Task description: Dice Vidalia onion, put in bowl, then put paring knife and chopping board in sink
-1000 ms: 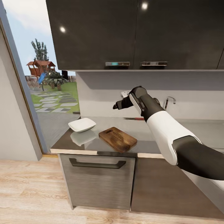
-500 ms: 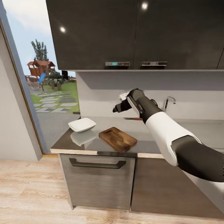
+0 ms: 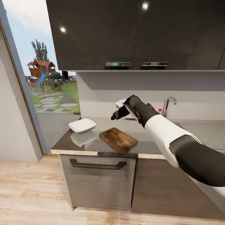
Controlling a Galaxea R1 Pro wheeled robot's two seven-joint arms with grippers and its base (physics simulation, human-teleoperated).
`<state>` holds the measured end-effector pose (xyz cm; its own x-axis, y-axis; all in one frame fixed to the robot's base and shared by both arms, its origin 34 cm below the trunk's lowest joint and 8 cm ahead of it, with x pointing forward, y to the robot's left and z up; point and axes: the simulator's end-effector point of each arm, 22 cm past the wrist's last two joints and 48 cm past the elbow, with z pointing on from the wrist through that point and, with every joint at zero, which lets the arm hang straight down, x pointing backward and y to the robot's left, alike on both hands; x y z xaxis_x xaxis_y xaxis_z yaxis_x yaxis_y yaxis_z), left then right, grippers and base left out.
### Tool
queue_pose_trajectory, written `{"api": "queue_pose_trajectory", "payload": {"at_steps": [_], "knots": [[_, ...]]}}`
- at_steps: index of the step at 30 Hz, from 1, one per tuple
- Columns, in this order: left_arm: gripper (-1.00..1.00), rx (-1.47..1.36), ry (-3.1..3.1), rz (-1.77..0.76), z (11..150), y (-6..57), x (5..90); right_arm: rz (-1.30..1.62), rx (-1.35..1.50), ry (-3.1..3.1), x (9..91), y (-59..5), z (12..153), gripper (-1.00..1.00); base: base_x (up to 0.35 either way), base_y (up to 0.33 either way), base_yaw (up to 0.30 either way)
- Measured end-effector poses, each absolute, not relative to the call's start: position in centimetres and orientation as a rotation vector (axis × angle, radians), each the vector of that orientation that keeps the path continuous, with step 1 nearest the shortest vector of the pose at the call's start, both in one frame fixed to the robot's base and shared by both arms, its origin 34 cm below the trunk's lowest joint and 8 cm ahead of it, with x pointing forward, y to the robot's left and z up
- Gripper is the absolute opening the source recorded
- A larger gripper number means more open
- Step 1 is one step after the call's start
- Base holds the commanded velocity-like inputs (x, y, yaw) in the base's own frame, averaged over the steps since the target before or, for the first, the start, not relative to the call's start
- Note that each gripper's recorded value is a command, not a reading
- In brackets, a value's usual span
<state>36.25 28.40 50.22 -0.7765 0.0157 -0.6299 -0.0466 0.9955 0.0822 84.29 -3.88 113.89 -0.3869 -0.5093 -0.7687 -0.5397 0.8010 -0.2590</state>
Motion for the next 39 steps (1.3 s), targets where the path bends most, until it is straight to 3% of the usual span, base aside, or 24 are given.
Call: {"api": "queue_pose_trajectory", "payload": {"at_steps": [13, 22, 39], "knots": [[1.00, -0.022, 2.457, 0.120, 50.2, 28.3, 36.3, 0.164, -0.839, 2.033, 83.7, -4.1, 114.0, 1.00, 0.011, -0.004, 0.000], [1.00, -0.025, 2.458, 0.121, 50.2, 28.4, 36.2, 0.159, -0.889, 2.029, 83.4, -4.0, 113.5, 1.00, 0.201, -0.109, 0.000], [1.00, -0.024, 2.458, 0.122, 50.2, 28.4, 36.2, 0.074, -1.261, 1.985, 80.5, -1.3, 109.2, 1.00, 0.097, -0.004, 0.000]]}}
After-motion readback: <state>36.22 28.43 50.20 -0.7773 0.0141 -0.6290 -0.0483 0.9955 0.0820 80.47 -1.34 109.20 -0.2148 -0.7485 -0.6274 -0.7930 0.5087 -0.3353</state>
